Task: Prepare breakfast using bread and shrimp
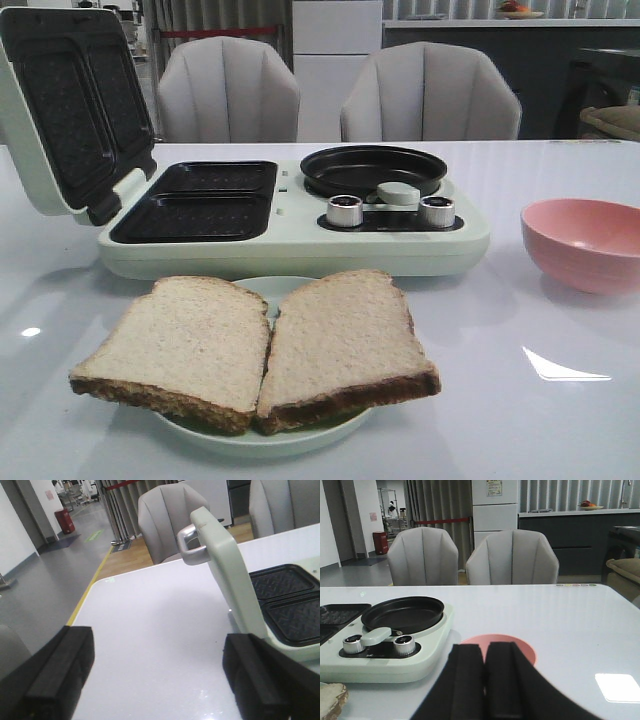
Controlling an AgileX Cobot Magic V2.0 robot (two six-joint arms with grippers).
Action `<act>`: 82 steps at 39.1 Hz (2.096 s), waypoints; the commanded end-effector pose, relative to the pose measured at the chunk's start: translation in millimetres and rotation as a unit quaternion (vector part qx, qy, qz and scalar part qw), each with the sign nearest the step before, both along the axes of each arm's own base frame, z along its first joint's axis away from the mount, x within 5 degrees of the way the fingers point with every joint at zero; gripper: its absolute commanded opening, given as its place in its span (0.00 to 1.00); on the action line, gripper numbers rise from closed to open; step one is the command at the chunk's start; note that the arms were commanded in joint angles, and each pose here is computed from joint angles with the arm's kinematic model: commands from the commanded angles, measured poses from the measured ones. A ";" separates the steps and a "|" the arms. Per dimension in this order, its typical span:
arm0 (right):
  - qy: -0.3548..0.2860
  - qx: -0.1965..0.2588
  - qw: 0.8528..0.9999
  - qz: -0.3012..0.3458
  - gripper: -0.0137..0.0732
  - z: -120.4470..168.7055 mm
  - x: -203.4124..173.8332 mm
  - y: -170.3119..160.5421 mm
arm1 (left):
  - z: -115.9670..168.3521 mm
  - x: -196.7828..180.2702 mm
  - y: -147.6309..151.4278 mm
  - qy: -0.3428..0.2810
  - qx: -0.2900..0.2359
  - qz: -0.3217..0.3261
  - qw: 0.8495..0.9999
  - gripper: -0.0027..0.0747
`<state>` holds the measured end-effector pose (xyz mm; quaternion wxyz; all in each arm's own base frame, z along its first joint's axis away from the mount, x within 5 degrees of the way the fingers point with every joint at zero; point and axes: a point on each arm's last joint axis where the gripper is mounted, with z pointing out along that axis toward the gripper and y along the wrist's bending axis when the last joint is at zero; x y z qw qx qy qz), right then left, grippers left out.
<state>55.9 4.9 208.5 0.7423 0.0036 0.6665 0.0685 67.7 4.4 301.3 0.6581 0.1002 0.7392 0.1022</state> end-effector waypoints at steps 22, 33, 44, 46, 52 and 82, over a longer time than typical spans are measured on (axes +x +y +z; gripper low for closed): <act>-0.058 -0.002 0.998 -0.003 0.33 13.6 -4.0 -0.5 | -20.9 42.3 -46.9 0.124 0.188 -0.189 0.956 0.79; -0.058 -0.002 0.998 -0.003 0.33 13.6 -4.0 -0.5 | -60.1 48.1 -111.3 0.188 0.375 -0.334 0.844 0.79; -0.058 -0.002 0.998 -0.003 0.33 13.6 -4.0 -0.5 | -84.7 69.1 -158.8 0.211 0.438 -0.344 0.804 0.79; -0.058 -0.002 0.998 -0.003 0.33 13.6 -4.0 -0.5 | -88.6 73.1 -164.8 0.216 0.450 -0.344 0.796 0.79; -0.058 -0.002 0.998 -0.003 0.33 13.6 -4.0 -0.5 | -100.5 82.4 -179.4 0.232 0.475 -0.344 0.776 0.79; -0.058 -0.002 0.998 -0.003 0.33 13.6 -4.0 -0.5 | -127.4 119.4 -200.2 0.224 0.545 -0.334 0.736 0.79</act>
